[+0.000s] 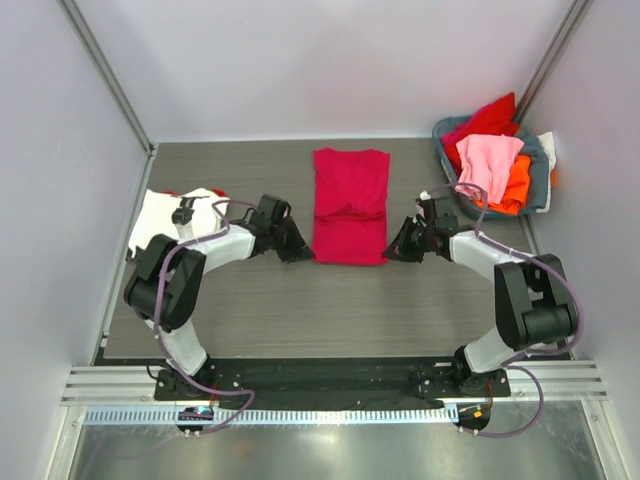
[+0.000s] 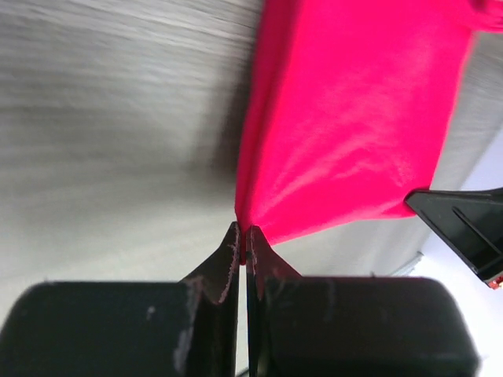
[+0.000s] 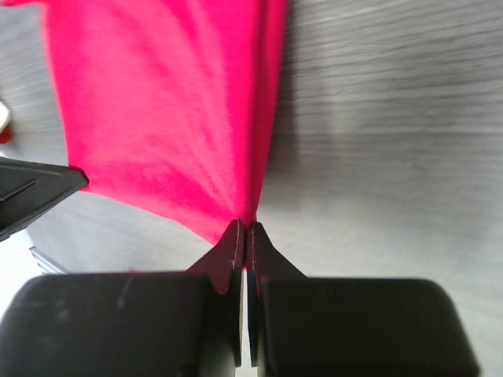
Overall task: Fold and stack the t-shirts
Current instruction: Fold the tshirt
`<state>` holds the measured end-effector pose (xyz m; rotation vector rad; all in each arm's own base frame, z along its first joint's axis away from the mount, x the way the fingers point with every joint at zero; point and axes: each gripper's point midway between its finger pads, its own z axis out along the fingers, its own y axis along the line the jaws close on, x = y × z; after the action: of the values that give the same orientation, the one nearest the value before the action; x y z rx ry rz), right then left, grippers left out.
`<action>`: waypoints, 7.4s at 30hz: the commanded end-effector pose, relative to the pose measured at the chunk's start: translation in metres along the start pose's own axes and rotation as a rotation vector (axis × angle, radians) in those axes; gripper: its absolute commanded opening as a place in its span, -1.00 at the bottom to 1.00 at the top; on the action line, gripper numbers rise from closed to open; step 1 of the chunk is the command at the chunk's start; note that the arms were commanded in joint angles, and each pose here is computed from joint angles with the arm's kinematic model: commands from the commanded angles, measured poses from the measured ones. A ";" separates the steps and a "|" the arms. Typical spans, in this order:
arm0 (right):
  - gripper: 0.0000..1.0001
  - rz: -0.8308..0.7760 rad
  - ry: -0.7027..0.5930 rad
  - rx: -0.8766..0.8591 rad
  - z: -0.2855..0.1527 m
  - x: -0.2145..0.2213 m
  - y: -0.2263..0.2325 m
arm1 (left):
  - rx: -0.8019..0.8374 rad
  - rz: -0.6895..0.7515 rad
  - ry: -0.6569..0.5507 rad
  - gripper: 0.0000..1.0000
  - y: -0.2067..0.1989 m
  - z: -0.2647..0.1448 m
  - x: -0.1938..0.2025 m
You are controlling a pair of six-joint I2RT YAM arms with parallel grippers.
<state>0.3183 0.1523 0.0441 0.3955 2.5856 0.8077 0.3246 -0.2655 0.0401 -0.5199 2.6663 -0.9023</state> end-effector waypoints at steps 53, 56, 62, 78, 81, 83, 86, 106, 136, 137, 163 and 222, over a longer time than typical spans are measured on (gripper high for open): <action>-0.98 -0.168 -0.209 0.043 -0.104 -0.076 0.069 | 0.133 0.104 -0.135 -1.00 -0.080 -0.128 0.008; -0.98 -0.170 -0.193 0.040 -0.090 -0.091 0.072 | 0.125 0.092 -0.133 -0.99 -0.084 -0.120 -0.010; -0.98 -0.164 -0.170 0.027 -0.066 -0.122 0.077 | 0.155 0.084 -0.141 -0.99 -0.102 -0.112 -0.047; -0.88 -0.132 -0.182 -0.031 -0.001 -0.199 0.091 | 0.158 0.020 -0.166 -0.99 -0.111 -0.048 -0.134; -0.86 -0.126 -0.172 -0.045 0.016 -0.208 0.091 | 0.150 0.010 -0.192 -1.00 -0.108 -0.044 -0.150; -0.86 -0.125 -0.171 -0.056 0.023 -0.215 0.094 | 0.143 -0.002 -0.204 -0.99 -0.104 -0.040 -0.159; -0.80 -0.119 -0.160 -0.063 0.038 -0.220 0.090 | 0.137 -0.020 -0.210 -1.00 -0.097 -0.032 -0.167; 0.33 -0.109 -0.144 -0.106 0.047 -0.163 0.041 | 0.082 -0.048 -0.175 0.58 -0.032 -0.007 -0.137; -0.23 -0.069 -0.010 -0.091 -0.008 0.001 0.001 | 0.160 0.154 -0.059 0.12 -0.040 -0.006 -0.048; -0.24 -0.068 -0.006 -0.090 -0.007 0.001 0.000 | 0.161 0.155 -0.052 0.11 -0.039 -0.004 -0.047; -0.93 -0.055 0.067 -0.049 -0.024 0.033 -0.012 | 0.061 0.176 -0.017 -0.96 0.013 -0.016 0.008; -0.28 -0.082 -0.006 -0.156 0.079 -0.121 0.054 | 0.044 0.092 -0.152 -0.59 -0.034 0.032 -0.129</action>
<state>0.4533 0.1753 0.0347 0.2943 2.5580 0.9215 0.4443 -0.2482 0.0375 -0.4603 2.5652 -0.8088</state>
